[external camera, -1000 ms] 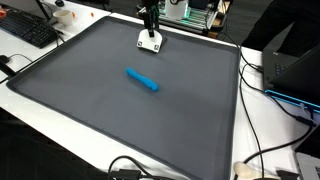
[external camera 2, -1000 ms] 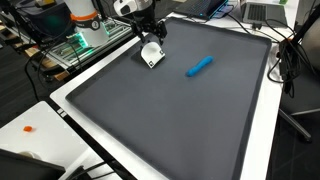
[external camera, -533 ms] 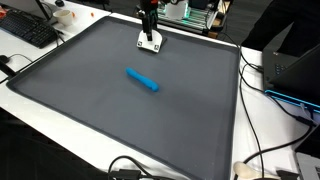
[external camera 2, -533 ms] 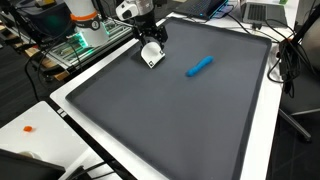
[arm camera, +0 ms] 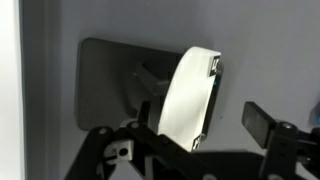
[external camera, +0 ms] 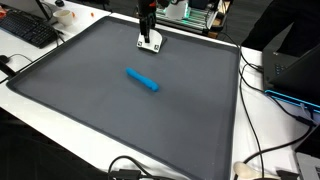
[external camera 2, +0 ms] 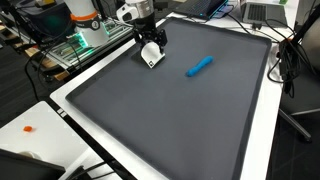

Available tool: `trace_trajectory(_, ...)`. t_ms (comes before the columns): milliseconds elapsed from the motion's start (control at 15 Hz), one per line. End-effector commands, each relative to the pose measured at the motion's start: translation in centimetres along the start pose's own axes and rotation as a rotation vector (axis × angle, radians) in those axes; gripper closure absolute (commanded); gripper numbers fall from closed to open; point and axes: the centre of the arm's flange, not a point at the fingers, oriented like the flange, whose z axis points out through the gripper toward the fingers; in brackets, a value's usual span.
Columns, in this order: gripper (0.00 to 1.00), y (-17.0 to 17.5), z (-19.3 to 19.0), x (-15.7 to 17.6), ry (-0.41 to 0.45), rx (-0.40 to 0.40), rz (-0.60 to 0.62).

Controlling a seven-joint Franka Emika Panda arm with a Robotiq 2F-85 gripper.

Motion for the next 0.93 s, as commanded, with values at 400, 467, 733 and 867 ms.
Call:
trace_trajectory(400, 0.81, 0.65, 0.32, -0.16, 0.023, -0.006, 0.076)
trace_trajectory(467, 0.87, 0.62, 0.32, -0.16, 0.024, -0.008, 0.083)
trace_trajectory(733, 1.00, 0.09, -0.12, -0.06, 0.014, 0.008, 0.129)
trace_trajectory(867, 0.99, -0.02, -0.19, -0.04, 0.016, 0.010, 0.148)
